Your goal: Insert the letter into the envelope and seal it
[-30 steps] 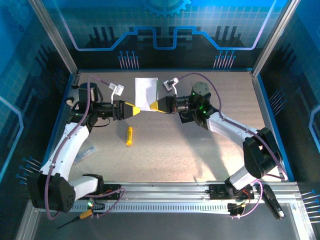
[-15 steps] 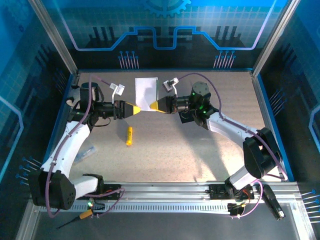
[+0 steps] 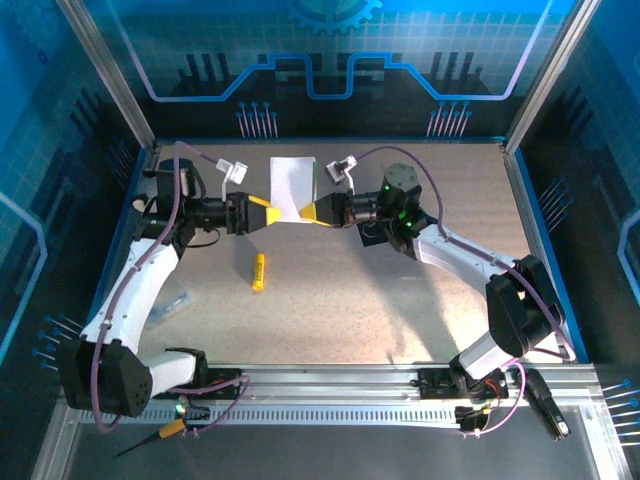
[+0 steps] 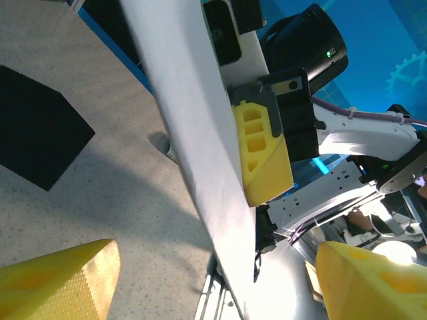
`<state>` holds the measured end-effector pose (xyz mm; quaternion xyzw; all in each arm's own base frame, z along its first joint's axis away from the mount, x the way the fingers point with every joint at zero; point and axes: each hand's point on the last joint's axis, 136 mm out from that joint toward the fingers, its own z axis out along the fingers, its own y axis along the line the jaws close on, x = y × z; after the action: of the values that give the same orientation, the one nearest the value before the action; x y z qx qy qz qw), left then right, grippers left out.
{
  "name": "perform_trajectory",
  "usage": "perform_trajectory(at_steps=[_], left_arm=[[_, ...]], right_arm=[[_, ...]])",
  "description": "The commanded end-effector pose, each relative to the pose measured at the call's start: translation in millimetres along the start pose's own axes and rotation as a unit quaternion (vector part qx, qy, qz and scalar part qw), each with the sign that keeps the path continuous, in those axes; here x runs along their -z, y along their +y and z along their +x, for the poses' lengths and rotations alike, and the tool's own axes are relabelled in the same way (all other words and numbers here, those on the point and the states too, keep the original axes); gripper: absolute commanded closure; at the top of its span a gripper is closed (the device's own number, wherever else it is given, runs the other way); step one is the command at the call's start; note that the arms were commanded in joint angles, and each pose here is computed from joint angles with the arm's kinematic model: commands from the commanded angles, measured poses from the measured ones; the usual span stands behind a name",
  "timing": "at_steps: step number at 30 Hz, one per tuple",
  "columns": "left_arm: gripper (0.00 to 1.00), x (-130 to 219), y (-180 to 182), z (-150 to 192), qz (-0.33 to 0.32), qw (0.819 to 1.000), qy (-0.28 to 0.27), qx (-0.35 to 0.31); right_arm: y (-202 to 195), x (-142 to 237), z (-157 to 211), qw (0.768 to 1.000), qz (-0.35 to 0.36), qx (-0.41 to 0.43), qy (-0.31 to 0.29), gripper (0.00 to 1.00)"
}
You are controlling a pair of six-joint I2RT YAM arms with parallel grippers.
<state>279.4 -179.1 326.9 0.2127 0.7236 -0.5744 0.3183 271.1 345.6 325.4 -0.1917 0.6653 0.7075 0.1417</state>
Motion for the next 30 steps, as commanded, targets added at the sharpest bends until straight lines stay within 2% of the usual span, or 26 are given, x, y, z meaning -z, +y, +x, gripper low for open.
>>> perform_trajectory(at_steps=[1,3,7,8,10,11,12,15,19,20,26,30], left_arm=[[0.22,2.5,-3.0,-16.1,0.001,1.000,-0.007,-0.022],[0.29,1.4,-1.6,-19.4,0.005,1.000,-0.006,-0.020],[0.57,-1.3,2.0,-21.2,0.012,1.000,-0.004,-0.013],[0.65,-1.6,2.9,-21.1,0.012,1.000,-0.004,-0.013],[0.92,-2.3,4.3,-20.3,0.011,1.000,-0.004,-0.012],[1.00,-2.4,4.2,-19.9,0.012,1.000,-0.003,-0.011],[1.00,-2.8,4.2,-19.2,0.013,1.000,-0.002,-0.010],[1.00,-3.8,4.3,-16.6,0.016,1.000,0.001,-0.006],[1.00,-6.2,4.9,-10.1,0.019,1.000,0.005,0.000],[1.00,-7.2,5.1,-8.1,0.021,1.000,0.008,0.003],[1.00,-14.0,6.5,0.2,0.028,0.999,0.019,0.013],[1.00,-16.2,10.9,0.3,0.023,0.999,0.017,0.014]], right_arm=[[2.6,0.3,-1.0,1.000,-0.004,0.004,0.003,1.00],[2.1,-0.3,-0.3,1.000,-0.004,0.003,0.004,1.00],[1.9,-0.6,0.2,1.000,-0.004,0.004,0.005,1.00],[2.5,-0.7,-0.2,1.000,-0.005,0.004,0.004,1.00],[2.7,-0.7,-0.2,1.000,-0.005,0.005,0.005,1.00],[2.4,-0.6,0.0,1.000,-0.004,0.005,0.005,1.00],[2.8,-0.8,-0.1,1.000,-0.004,0.007,0.006,0.99],[5.3,2.0,-6.3,1.000,-0.004,0.020,-0.003,0.78],[10.6,9.3,-20.8,0.999,0.003,0.049,-0.024,0.63],[10.8,10.7,-23.8,0.998,0.008,0.055,-0.027,0.62],[11.2,9.9,-38.5,0.996,0.014,0.077,-0.031,0.63],[3.8,6.6,-43.1,0.997,0.010,0.067,-0.031,0.79]])
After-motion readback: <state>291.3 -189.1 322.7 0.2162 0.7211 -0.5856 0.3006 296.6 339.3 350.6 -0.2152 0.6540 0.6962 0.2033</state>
